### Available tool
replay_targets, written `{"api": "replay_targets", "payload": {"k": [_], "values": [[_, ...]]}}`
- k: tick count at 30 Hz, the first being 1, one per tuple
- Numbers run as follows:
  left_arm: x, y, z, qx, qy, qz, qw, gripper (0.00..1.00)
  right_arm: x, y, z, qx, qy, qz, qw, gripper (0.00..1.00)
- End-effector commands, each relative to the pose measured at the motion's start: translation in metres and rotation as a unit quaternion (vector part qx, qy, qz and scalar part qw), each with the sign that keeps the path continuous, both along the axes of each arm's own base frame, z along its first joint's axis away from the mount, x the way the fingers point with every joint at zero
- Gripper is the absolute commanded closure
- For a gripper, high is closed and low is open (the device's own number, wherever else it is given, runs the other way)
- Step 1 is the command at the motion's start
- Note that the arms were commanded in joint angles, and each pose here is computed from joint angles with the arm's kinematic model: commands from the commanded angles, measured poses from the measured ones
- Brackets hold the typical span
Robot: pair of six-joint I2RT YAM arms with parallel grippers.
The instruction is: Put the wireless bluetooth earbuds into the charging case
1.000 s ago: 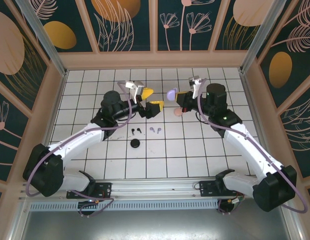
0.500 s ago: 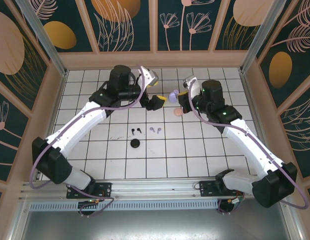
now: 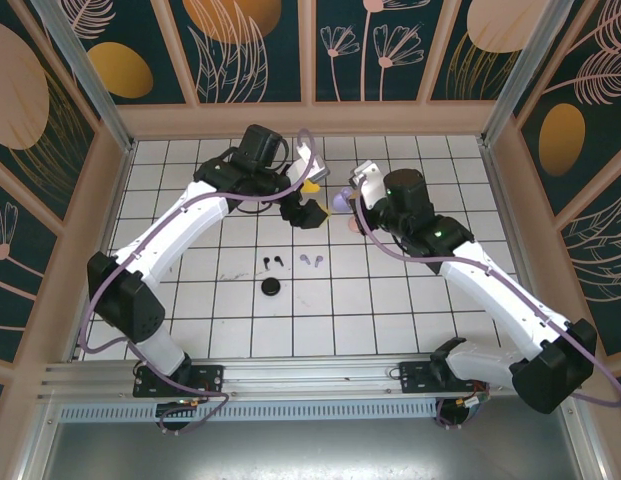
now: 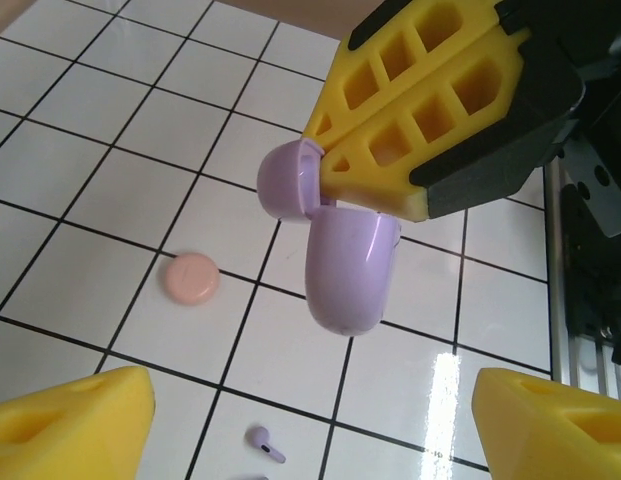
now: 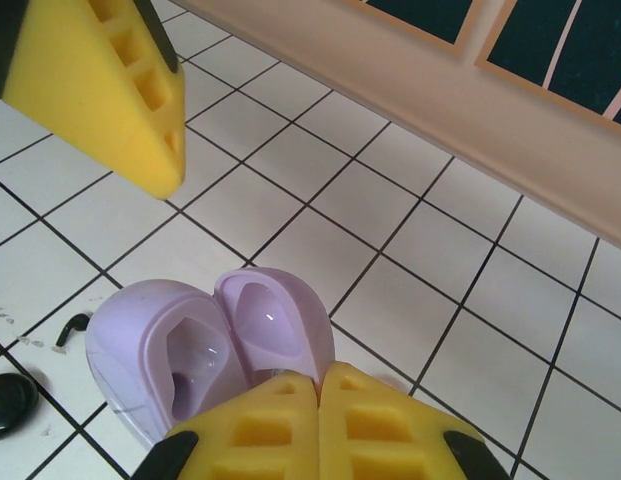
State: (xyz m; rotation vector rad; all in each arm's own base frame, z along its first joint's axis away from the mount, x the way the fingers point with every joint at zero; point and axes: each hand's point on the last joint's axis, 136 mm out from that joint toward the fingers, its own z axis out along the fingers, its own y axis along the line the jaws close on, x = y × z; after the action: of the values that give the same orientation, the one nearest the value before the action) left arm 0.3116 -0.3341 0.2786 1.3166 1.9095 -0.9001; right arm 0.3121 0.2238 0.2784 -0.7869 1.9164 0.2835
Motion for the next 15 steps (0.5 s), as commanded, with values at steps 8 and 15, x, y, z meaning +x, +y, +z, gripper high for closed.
{"api": "replay_targets", "payload": {"k": [8,15], "values": [[0.002,-0.008,-0.01,0.0,0.029,-0.031,0.999,0.22,-0.002,0.017,0.009,-0.007,-0.01,0.014,1.0,1.0],[0.004,-0.011,-0.013,0.0,0.034,-0.036,0.999,0.28,-0.005,0.024,0.01,-0.008,-0.01,0.021,1.0,1.0]]}}
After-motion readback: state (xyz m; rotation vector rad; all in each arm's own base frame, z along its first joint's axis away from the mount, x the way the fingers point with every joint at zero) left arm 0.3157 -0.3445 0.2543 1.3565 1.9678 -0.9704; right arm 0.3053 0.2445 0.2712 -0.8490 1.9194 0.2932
